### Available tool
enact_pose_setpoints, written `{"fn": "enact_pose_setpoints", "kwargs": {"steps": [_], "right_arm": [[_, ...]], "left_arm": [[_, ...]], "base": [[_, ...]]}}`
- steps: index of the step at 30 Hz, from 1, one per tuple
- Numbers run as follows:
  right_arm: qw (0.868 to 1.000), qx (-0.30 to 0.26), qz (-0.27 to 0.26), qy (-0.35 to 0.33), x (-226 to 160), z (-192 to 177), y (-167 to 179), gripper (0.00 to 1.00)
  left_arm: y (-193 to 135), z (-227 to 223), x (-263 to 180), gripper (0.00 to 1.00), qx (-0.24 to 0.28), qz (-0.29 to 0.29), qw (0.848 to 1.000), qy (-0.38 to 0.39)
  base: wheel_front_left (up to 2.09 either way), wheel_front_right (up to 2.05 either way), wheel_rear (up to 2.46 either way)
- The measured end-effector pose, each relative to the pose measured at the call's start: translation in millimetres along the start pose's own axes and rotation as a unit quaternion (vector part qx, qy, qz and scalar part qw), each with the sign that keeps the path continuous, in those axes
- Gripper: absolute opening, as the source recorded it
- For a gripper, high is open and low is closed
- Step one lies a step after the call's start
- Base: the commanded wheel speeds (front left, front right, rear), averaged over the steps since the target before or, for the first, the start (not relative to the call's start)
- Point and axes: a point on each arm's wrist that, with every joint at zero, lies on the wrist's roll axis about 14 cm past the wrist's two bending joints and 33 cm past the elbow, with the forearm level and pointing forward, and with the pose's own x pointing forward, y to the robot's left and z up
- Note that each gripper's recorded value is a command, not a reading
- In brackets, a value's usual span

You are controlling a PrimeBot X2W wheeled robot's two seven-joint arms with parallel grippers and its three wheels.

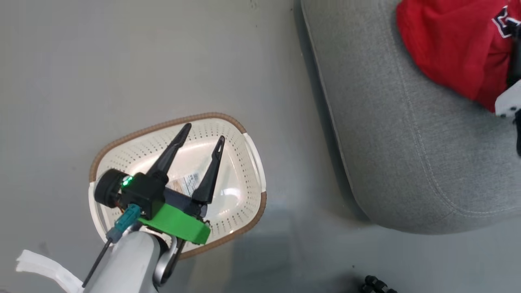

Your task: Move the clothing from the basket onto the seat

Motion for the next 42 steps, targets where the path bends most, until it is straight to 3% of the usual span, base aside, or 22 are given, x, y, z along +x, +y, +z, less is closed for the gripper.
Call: {"fn": "enact_pose_setpoints", "kwargs": {"steps": [12,18,23,26,35,42], "right_arm": [[0.999,-0.006,0.02,-0.034,-62,32,-22,1.0],[0.994,0.008,0.033,-0.103,-95,77,-33,1.0],[0.982,0.02,0.055,-0.18,-125,119,-28,1.0],[0.971,0.022,0.078,-0.223,-147,140,-14,1.0],[0.937,0.034,0.176,-0.299,-192,167,69,1.0],[0.931,0.058,0.232,-0.274,-206,140,128,1.0]], "left_arm": [[-49,47,-18,1.0,0.003,-0.007,0.999,-0.05],[-64,71,-31,1.0,0.011,-0.006,0.997,-0.078],[-69,89,-43,1.0,0.012,0.009,0.995,-0.103],[-64,102,-53,1.0,0.012,0.027,0.992,-0.123],[-40,126,-87,1.0,0.025,0.091,0.982,-0.161],[-18,125,-123,1.0,0.025,0.146,0.974,-0.169]], "base": [[0.0,0.0,0.0],[0.0,0.0,0.0],[0.0,0.0,0.0],[0.0,0.0,0.0],[0.0,0.0,0.0],[0.0,0.0,0.0]]}}
